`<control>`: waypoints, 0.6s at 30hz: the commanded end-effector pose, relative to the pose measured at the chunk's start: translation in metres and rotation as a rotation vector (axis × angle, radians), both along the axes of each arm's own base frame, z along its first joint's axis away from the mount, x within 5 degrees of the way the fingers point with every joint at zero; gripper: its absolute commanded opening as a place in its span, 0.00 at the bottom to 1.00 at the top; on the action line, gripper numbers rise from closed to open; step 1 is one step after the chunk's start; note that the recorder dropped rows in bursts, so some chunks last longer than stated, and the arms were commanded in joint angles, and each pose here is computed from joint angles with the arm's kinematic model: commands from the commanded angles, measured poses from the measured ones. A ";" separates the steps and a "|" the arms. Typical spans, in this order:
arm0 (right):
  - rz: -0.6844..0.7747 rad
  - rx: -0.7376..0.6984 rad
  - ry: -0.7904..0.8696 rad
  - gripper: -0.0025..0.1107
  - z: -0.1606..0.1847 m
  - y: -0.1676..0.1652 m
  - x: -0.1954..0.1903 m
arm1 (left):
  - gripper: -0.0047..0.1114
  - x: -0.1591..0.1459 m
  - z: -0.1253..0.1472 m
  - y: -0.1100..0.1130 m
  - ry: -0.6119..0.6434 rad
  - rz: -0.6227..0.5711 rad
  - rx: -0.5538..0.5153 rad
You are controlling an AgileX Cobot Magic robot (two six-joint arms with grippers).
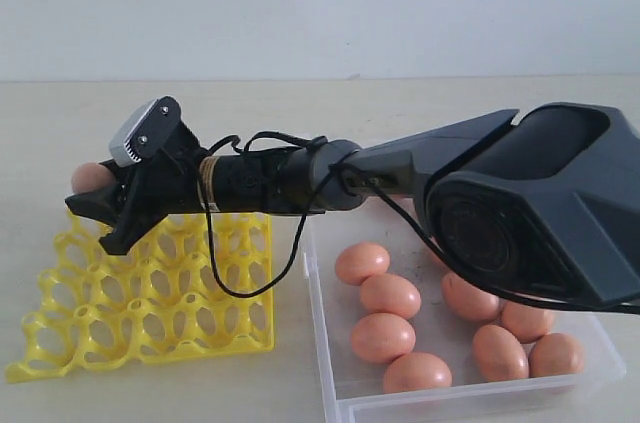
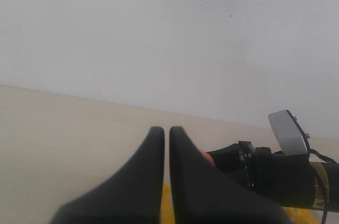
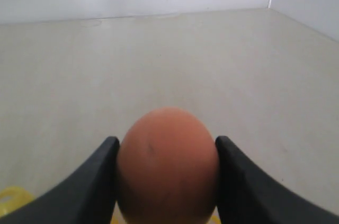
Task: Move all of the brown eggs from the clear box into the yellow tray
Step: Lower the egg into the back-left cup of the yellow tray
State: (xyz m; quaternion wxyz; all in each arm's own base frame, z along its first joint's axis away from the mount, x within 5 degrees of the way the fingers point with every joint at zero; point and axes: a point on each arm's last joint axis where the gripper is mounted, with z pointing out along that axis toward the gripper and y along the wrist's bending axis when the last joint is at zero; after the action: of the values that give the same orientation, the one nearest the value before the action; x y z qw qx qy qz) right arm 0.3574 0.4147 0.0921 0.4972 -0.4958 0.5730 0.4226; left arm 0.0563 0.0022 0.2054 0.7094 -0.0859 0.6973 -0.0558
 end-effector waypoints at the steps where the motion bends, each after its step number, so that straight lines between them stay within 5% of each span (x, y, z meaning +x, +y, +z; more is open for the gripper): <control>1: -0.001 -0.012 -0.009 0.02 -0.004 -0.002 0.002 | 0.07 0.000 0.002 0.000 -0.007 -0.005 0.001; 18: 0.025 -0.086 -0.089 0.02 -0.003 0.008 -0.003 | 0.07 0.000 0.002 0.000 -0.007 -0.005 0.001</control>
State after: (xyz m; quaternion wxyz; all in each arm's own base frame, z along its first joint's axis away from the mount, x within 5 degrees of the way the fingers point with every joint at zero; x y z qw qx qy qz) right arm 0.3523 0.4228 0.0856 0.4919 -0.5442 0.5595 0.3858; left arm 0.0563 0.0022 0.2054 0.7094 -0.0859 0.6973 -0.0558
